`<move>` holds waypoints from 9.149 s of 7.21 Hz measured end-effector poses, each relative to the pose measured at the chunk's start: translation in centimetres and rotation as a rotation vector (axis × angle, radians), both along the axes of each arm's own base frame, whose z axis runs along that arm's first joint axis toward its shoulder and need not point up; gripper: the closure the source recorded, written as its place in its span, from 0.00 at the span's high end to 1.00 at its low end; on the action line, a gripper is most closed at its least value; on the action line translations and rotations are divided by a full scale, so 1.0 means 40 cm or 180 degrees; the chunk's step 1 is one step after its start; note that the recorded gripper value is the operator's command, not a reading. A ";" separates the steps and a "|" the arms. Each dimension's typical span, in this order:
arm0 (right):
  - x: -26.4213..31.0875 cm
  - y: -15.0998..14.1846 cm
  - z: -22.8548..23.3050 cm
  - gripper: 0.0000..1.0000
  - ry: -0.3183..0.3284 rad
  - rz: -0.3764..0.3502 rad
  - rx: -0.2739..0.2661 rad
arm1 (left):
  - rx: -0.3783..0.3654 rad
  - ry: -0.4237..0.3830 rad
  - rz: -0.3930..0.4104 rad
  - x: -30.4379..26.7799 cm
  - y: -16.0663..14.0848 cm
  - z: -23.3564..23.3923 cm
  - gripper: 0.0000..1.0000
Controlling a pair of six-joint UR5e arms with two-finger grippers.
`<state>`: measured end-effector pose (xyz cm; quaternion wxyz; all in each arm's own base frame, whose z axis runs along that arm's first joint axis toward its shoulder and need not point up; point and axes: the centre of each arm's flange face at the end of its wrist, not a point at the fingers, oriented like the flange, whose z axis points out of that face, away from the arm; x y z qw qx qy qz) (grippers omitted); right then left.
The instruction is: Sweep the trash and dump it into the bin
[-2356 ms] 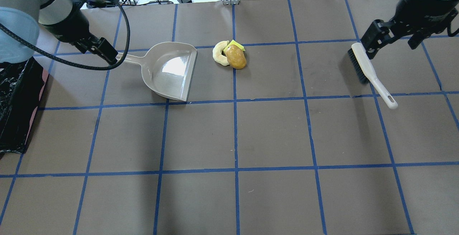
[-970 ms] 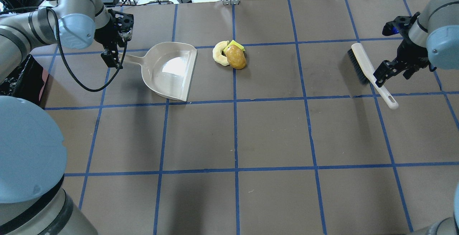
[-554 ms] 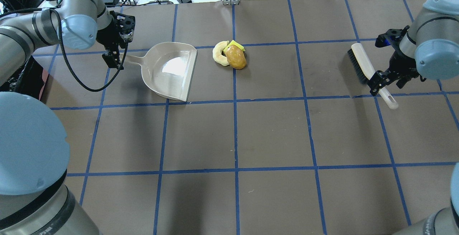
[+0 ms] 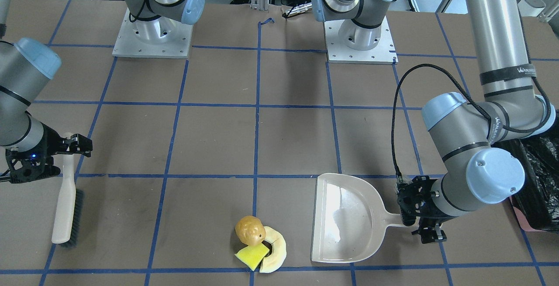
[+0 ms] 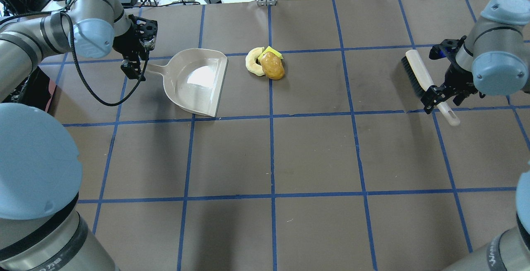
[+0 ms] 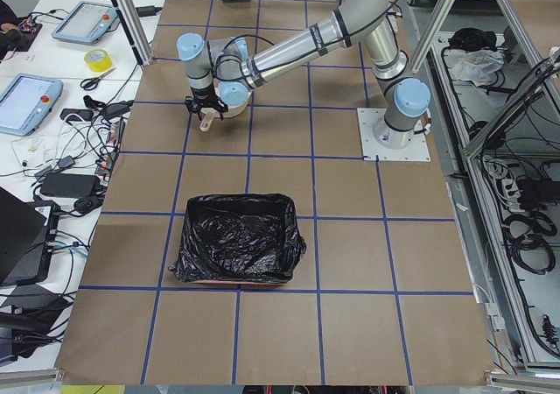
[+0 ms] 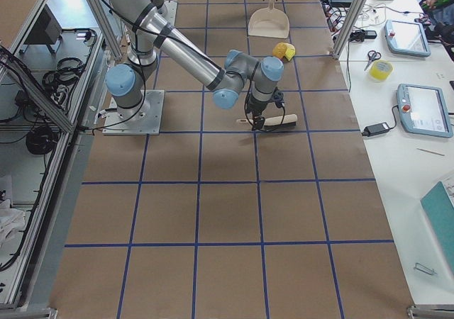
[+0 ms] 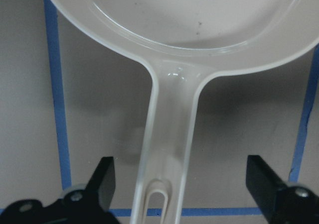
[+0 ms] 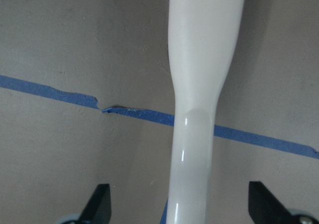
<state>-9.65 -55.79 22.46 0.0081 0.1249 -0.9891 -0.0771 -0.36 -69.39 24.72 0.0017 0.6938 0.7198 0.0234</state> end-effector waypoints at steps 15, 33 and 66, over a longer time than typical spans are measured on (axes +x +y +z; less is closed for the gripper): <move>0.367 -0.149 0.107 0.00 -0.0004 -0.0397 -0.0262 | -0.0019 -0.0289 0.0029 -0.087 -0.010 0.027 0.19; 1.186 -0.227 0.029 0.00 -0.0252 -0.0931 -0.0067 | -0.0005 -0.0376 0.0225 -0.135 -0.014 0.029 0.15; 1.396 0.181 0.085 0.00 0.0058 -0.2180 0.0526 | 0.0045 -0.0331 0.0196 -0.122 -0.002 0.010 0.15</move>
